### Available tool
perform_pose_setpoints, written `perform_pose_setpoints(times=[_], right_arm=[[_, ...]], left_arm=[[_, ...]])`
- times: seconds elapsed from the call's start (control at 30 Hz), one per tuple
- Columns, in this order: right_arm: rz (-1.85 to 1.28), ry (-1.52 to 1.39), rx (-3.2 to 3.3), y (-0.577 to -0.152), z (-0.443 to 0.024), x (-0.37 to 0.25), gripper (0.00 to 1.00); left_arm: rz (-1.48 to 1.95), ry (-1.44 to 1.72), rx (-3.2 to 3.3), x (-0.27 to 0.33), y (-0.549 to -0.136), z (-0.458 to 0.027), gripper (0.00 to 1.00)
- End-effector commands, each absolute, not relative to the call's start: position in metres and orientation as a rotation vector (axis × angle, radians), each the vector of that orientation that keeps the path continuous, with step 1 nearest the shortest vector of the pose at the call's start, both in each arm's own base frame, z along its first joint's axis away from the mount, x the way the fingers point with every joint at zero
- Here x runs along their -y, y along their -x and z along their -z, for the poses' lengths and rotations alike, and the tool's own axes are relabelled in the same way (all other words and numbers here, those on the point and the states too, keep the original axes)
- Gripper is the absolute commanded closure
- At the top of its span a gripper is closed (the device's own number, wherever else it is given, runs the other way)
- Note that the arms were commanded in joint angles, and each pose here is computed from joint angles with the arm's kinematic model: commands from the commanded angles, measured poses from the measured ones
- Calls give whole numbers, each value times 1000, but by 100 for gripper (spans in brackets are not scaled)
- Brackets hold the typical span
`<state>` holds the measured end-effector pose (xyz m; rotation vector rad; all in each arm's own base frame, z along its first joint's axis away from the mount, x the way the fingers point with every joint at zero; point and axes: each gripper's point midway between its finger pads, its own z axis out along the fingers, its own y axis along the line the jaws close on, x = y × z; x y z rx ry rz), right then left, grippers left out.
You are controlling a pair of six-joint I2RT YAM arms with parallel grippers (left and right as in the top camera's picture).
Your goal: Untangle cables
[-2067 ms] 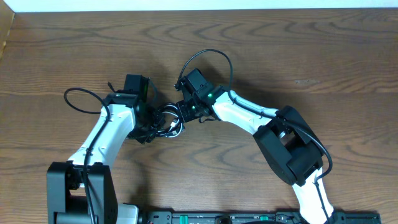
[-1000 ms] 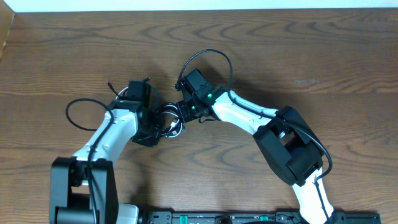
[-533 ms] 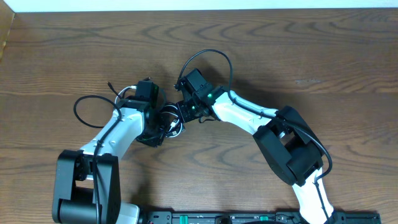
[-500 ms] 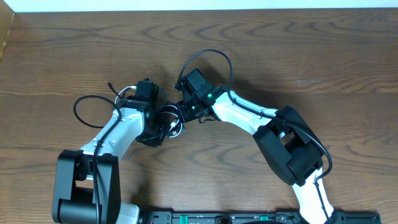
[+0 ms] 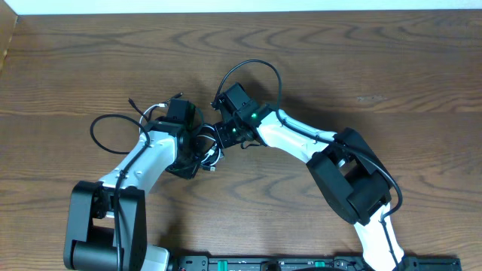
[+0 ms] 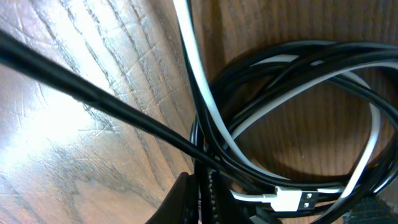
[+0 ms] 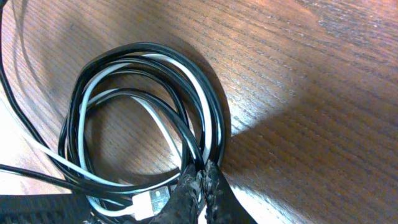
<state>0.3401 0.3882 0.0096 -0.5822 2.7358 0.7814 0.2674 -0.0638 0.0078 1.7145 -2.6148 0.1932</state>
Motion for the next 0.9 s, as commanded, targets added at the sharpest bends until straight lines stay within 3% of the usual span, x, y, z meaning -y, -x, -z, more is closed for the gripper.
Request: perform_pose_setpoints(times=[0.0, 0.23, 0.47, 0.73, 0.87], right_arm=[[-724, 594, -2739, -341, -2, -384, 98], [-681, 595, -2731, -345, 0, -381, 98], [-681, 595, -2732, -345, 0, -381, 98], [-674, 609, -2726, -345, 0, -380, 98], [-623, 684, -2690, -348, 1, -377, 95]], left_arm=[[-136, -1549, 2710, 60, -259, -1, 92], [-115, -1247, 2879, 57, -258, 0, 92], [86, -1214, 2865, 37, -239, 0, 92], [297, -1192, 2845, 15, -222, -4, 86], [336, -1186, 2830, 10, -216, -5, 78]])
